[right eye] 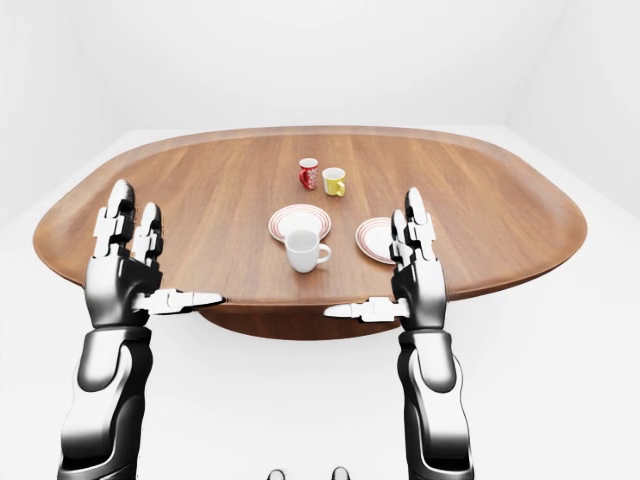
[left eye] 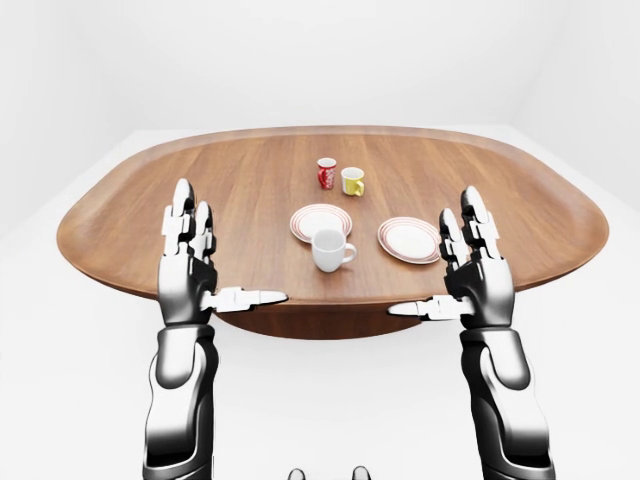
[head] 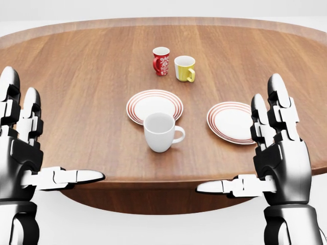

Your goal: Put the white mug on the left plate.

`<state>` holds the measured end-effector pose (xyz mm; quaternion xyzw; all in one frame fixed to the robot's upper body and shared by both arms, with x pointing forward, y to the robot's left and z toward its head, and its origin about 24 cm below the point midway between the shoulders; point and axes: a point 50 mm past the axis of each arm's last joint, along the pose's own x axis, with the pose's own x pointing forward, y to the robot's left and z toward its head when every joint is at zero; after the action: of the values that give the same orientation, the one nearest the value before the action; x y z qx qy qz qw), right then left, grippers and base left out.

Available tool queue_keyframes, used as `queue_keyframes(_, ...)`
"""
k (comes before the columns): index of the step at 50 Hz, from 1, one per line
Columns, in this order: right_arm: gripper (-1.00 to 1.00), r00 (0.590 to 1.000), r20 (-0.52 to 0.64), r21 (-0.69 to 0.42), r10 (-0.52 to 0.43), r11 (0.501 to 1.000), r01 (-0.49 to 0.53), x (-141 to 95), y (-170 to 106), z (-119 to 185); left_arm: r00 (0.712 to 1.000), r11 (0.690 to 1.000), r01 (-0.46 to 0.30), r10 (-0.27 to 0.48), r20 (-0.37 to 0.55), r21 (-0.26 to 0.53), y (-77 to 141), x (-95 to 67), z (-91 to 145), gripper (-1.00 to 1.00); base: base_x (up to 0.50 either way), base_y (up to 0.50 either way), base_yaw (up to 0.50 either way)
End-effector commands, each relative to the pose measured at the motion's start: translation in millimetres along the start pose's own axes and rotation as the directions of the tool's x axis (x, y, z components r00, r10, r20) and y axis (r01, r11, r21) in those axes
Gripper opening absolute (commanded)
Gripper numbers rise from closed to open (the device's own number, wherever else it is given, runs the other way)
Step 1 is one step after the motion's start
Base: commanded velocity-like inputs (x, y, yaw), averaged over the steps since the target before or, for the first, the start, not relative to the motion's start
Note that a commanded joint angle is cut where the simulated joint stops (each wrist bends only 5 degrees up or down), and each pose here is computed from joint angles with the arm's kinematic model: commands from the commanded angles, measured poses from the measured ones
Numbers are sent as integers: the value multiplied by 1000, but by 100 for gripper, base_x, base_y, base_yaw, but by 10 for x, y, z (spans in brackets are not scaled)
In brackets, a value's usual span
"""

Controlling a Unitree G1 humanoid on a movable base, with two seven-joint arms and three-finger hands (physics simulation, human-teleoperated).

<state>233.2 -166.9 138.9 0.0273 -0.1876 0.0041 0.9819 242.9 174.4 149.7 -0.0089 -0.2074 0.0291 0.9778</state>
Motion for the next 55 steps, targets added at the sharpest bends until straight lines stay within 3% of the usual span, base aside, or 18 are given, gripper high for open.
queue_keyframes(1,100,1000,-2,1,1,1000,-1,-4,0,-4,1000,1000,-4,4,0,-5,14,-2,1,100,0,50,0)
queue_keyframes(11,100,1000,-12,-15,-6,1000,6,1,-2,-26,1000,1000,-2,3,3,-6,13,-3,9,100,0,48,0)
queue_keyframes(23,100,999,-51,-44,-19,999,17,4,-13,-117,1000,1000,-1,1,-5,5,13,-10,-8,100,0,0,0)
queue_keyframes(30,100,999,-47,2,0,1000,0,-15,-12,-108,1000,1000,0,0,12,-3,16,-11,31,100,0,0,0)
queue_keyframes(55,100,999,-46,8,9,1000,-8,-22,-13,-102,1000,1000,4,-4,6,-6,22,-18,21,100,49,7,0)
